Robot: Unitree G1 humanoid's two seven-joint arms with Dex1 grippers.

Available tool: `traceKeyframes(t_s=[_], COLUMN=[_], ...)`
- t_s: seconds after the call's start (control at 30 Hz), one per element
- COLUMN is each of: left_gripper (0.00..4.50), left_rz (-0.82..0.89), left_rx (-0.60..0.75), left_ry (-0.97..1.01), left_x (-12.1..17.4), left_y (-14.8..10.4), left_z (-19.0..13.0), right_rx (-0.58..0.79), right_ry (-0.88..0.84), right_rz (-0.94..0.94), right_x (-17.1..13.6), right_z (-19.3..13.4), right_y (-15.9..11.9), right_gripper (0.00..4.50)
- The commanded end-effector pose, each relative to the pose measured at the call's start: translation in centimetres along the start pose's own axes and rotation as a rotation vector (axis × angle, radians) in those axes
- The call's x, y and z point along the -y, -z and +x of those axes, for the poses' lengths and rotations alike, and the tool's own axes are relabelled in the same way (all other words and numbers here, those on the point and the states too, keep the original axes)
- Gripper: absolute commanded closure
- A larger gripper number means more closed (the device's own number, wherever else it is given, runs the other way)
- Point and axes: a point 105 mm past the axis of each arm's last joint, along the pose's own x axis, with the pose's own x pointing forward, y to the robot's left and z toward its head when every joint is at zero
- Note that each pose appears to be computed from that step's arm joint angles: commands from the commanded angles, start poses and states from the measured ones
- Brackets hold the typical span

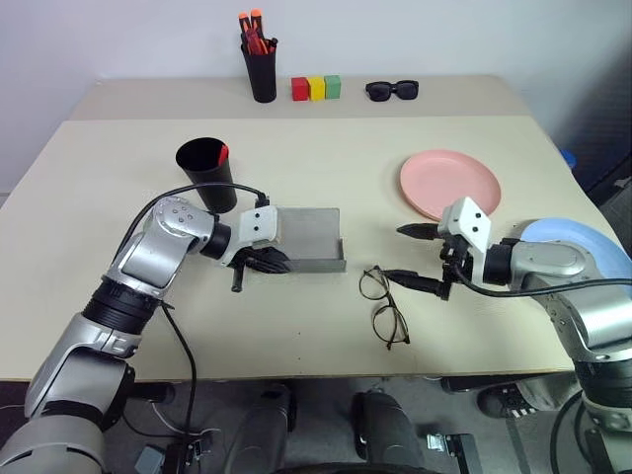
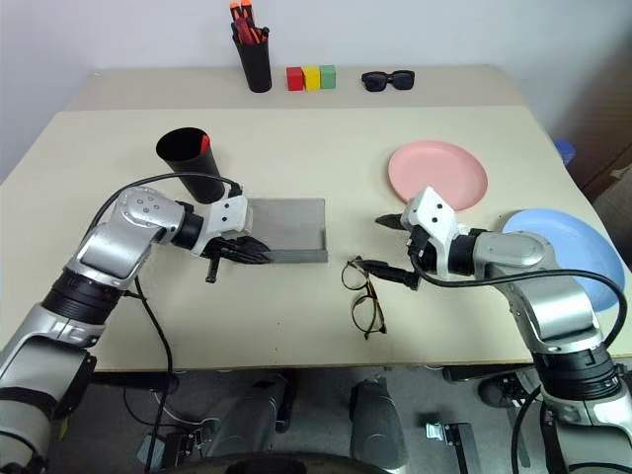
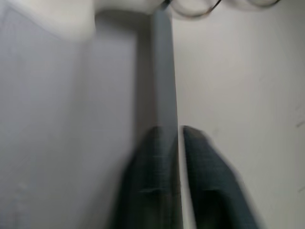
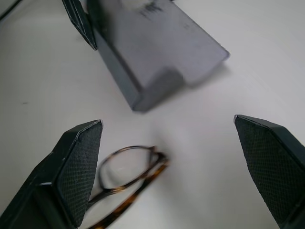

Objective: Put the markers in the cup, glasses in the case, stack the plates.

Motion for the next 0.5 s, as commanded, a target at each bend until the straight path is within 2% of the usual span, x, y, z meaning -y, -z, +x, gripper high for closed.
traceKeyframes(t_s=[0.03, 0.13, 0.27, 0.4, 0.5], left_gripper=[1.85, 1.85, 1.85, 1.85, 1.85], left_rz=[0.059, 0.092, 0.06, 0.019, -0.004], left_rx=[0.02, 0.047, 0.158, 0.224, 0.241], left_ry=[-0.082, -0.143, -0.266, -0.301, -0.284], left_x=[-0.6, -1.1, -1.2, 1.2, 3.0], left_y=[-0.5, -0.8, -1.5, -1.5, -1.5], left_z=[-0.6, -0.7, -2.3, -3.7, -4.0], right_rx=[0.002, -0.002, -0.006, 0.008, 0.003], right_ry=[0.005, -0.003, -0.003, -0.043, -0.067], right_rz=[0.049, 0.102, 0.281, 0.466, 0.534], right_x=[-0.1, -0.5, -1.1, -1.9, -2.1], right_z=[-0.7, -0.9, -1.1, -1.3, -1.5], right_y=[-0.2, 0.4, 2.0, 2.3, 2.3], right_gripper=[0.0, 0.0, 0.0, 0.0, 0.0])
